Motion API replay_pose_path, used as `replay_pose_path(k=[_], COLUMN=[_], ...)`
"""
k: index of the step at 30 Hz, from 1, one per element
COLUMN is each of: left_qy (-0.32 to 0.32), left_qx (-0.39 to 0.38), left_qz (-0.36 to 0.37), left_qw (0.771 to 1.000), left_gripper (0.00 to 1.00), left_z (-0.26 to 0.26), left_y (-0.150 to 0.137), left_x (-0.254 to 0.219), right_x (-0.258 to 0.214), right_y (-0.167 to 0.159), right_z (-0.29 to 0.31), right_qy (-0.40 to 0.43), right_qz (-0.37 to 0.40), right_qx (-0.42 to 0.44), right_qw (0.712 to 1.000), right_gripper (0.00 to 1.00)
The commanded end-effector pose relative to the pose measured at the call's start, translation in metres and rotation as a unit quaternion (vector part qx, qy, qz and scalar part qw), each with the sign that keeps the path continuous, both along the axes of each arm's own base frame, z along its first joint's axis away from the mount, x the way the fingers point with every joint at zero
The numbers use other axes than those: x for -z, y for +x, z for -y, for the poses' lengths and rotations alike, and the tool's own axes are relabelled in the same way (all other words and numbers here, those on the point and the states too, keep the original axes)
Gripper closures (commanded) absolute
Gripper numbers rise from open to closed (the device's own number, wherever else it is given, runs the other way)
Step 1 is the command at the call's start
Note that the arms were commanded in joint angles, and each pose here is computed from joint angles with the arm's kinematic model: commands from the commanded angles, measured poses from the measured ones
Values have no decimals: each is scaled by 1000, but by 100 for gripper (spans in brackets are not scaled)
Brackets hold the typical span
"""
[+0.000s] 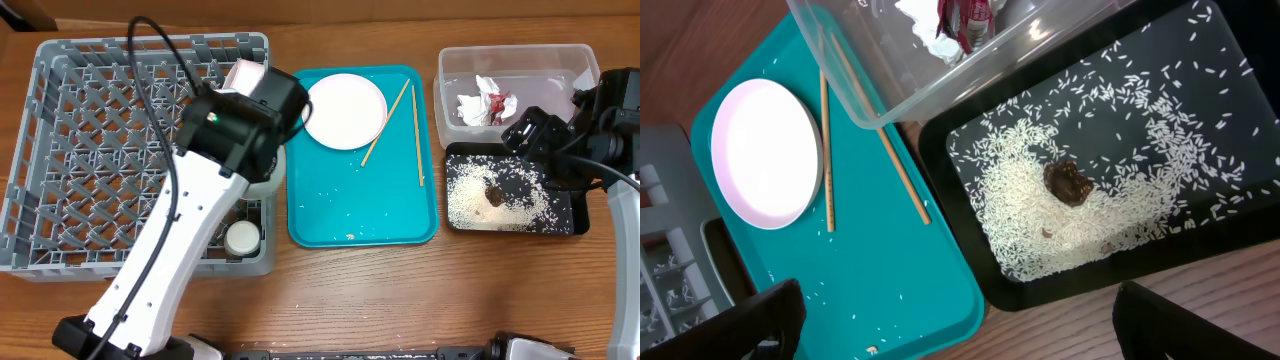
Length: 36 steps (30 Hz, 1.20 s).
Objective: Sort waste into correct bins and load items into the dishwasher
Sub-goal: 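Lift the green bowl with the left gripper over the rack, then lower the green bowl into the rack and open the left gripper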
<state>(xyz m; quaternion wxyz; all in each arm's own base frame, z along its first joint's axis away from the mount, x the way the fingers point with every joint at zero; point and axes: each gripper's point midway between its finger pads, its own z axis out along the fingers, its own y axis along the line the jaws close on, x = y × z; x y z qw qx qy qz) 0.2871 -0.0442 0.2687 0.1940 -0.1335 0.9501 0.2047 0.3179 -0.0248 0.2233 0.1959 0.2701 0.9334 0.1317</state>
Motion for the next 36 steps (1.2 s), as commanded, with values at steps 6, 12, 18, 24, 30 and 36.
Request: replay_pose_path(k=[6,12,18,24,30,36], left_qy=[62,97,153,189,220,258], left_qx=[-86,-162,-226,-212,-177,-148], left_qz=[40,67,126,151,204,253], left_qw=[994,980,954,947,937,920], left_gripper=[96,96,96,96,96,96], left_z=[-59,-99,-122,-118,-97,-75], left_y=[5,3,4,24,48,65], left_x=[-17,-25,-33,-5,17,24], right_x=[-7,-7,-7,-7,-7,-7], right_y=[4,4,4,3,4,4], right_z=[3,3,3,3,3,3], right_qy=[-6,-6,-6,-6,-6,-6], right_qz=[11,11,11,11,11,11], right_qx=[2,2,2,2,2,2], right_qw=[1000,1000,1000,1000,1000,1000], right_gripper=[0,0,0,0,0,0])
